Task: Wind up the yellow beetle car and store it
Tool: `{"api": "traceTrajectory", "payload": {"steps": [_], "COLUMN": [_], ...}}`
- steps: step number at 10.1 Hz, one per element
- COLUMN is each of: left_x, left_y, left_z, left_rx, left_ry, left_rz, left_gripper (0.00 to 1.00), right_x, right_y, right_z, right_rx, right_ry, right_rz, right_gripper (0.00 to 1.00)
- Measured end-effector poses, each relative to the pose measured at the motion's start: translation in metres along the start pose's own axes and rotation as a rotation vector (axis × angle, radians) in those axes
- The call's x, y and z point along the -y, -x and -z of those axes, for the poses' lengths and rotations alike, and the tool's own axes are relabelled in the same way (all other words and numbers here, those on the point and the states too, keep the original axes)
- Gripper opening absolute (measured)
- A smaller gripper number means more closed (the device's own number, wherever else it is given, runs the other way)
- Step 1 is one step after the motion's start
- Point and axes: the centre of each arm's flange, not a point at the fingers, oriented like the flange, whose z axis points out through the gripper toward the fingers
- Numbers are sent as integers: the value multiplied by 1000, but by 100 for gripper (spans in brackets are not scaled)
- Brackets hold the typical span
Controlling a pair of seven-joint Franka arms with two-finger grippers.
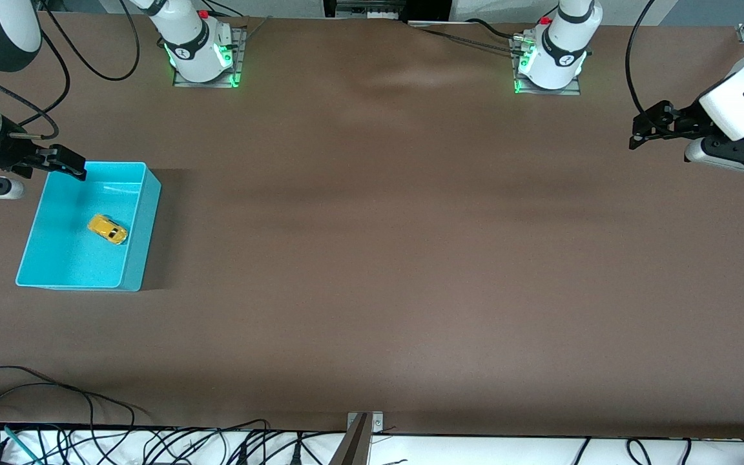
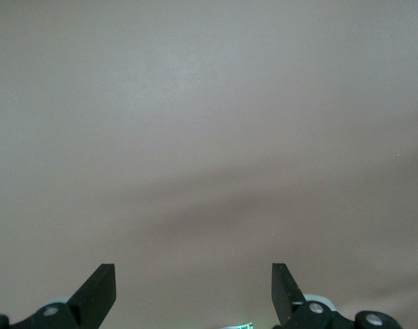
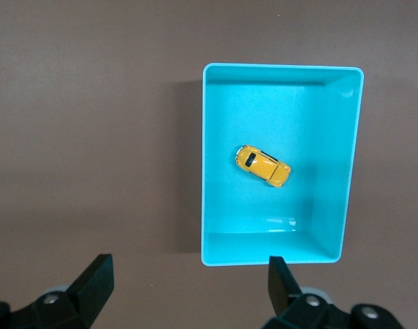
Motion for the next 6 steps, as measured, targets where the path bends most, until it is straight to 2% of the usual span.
{"api": "traceTrajectory", "payload": {"steps": [6], "left_x": [2], "left_y": [0], "left_z": [0], "left_rx": [0], "left_ry": [0], "left_rz": [3], "left_gripper": [100], "right_x": [-1], "right_y": [-1], "right_z": [2], "right_rx": [-9], "right_ry": [0], "right_rz": [-2], "right_gripper": [100]}}
